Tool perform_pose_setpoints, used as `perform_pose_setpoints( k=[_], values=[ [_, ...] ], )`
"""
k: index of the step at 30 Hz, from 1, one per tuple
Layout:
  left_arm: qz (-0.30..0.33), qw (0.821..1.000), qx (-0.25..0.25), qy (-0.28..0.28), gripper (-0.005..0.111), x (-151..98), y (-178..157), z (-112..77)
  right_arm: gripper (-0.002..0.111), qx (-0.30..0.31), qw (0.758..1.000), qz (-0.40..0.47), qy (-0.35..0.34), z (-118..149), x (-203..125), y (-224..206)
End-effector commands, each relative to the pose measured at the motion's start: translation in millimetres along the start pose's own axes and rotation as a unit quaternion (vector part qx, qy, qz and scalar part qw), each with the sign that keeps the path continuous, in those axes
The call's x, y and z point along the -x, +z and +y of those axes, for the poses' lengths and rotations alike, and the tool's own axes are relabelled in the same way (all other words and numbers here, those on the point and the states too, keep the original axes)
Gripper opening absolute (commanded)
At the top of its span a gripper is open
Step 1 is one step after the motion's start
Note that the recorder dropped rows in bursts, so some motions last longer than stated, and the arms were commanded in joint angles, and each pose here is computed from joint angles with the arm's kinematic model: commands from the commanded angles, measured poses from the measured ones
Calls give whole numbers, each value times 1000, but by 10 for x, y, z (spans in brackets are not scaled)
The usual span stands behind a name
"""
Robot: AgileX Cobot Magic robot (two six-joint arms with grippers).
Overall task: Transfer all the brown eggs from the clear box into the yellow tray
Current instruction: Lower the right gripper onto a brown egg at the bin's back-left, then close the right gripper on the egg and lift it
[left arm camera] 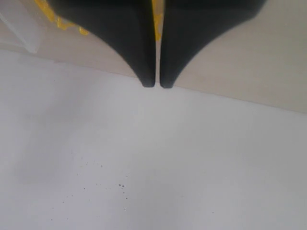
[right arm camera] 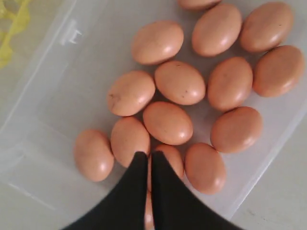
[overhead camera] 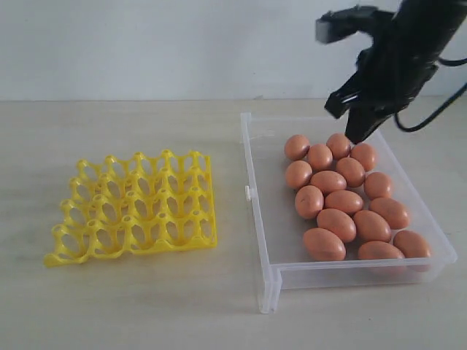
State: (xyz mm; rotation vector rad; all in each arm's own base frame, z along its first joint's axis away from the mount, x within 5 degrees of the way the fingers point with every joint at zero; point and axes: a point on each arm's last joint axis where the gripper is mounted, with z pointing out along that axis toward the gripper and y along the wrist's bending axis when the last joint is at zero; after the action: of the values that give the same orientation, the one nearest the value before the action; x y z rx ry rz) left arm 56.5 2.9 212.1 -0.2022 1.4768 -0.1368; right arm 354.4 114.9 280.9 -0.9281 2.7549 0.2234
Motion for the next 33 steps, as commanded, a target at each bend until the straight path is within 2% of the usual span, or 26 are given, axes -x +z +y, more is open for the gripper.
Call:
perform_pose_setpoints(
  k=[1,3,5,7,11,12,20,31,33],
  values=[
    [-2,1000,-3,3,4,10,-3,-5,0,-55,995,36,-74,96,239,381],
    [-2,1000,-3,3,4,10,-3,-5,0,-89,988,35,-125,115,309,502],
    [-2,1000,-3,3,4,10,-3,-5,5,-79,981,49,-169,128,310,587],
    [-2,1000,-3,3,4,10,-3,-5,18,-73,978,67,-181,114,296,681],
    [-2,1000,-3,3,4,10,-3,-5,50,-60,972,96,-207,82,279,915],
    [-2,1000,-3,3,4,10,-3,-5,53,-60,971,95,-210,75,285,953],
    [-2,1000,-3,3,4,10,-3,-5,54,-74,958,89,-261,-4,335,1271],
    [-2,1000,-3,3,4,10,-3,-5,54,-63,953,108,-276,-45,298,1622],
    [-2,1000,-3,3,4,10,-3,-5,50,-63,953,109,-277,-47,297,1628]
  ],
)
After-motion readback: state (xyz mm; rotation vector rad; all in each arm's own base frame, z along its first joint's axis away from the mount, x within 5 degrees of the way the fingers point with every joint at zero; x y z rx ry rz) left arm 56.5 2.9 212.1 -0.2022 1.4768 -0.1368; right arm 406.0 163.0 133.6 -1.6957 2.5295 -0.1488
